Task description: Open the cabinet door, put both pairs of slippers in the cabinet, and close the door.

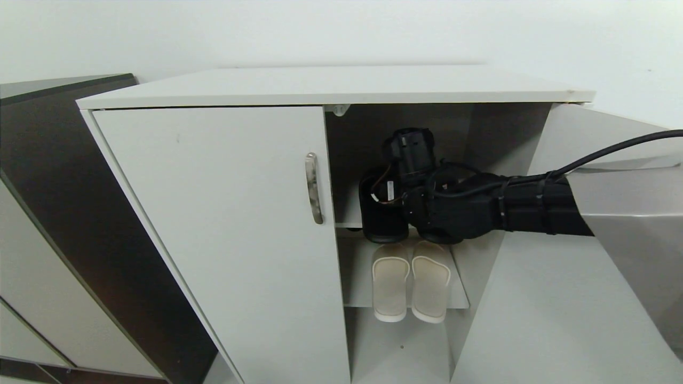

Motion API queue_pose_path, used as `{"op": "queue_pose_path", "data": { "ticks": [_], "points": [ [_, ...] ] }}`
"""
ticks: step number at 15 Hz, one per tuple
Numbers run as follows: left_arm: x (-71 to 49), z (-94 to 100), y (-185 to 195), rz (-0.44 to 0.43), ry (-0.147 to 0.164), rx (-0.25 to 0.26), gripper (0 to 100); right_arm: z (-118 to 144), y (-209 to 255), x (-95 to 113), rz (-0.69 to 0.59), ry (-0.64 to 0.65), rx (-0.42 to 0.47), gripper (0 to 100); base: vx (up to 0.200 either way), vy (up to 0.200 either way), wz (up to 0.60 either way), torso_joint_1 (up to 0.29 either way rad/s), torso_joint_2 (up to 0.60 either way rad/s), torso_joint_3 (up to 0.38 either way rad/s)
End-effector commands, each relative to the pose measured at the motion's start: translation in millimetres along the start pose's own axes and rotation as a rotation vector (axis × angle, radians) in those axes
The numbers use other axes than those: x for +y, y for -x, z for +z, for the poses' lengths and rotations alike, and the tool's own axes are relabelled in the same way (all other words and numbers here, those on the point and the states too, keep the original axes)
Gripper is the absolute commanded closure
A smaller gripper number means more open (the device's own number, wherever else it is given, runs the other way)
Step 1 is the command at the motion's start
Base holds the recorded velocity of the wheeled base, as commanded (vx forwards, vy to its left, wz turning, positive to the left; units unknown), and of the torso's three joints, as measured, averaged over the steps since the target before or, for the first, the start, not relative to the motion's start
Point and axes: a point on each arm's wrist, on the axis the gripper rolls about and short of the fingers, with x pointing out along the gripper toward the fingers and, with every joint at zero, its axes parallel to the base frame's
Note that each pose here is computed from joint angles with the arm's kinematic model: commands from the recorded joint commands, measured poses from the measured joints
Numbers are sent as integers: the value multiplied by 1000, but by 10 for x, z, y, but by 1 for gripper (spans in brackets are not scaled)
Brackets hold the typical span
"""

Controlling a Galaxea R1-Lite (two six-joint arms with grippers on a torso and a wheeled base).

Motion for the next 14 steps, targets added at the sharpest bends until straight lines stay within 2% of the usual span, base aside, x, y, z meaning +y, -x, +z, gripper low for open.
{"op": "queue_pose_path", "data": {
  "ticks": [1, 5, 6, 9, 14],
  "points": [
    [0, 0, -1, 0, 0, 1, 100, 121, 400, -82, 32, -9, -16, 0, 0, 0, 0, 0, 0, 0],
    [0, 0, -1, 0, 0, 1, 100, -15, 875, -152, 110, -20, -29, 0, 0, 0, 0, 0, 0, 0],
    [0, 0, -1, 0, 0, 1, 100, -113, 1050, -194, 145, -18, -40, 100, 0, 0, 0, 0, 0, 0],
    [0, 0, -1, 0, -2, 1, 100, -251, 1282, -280, 195, -40, -66, 100, 0, 0, 0, 0, 0, 0],
    [0, 0, -1, 0, -2, 1, 100, -370, 1235, -249, 196, -39, -69, 100, 0, 0, 0, 0, 0, 0]
  ]
}}
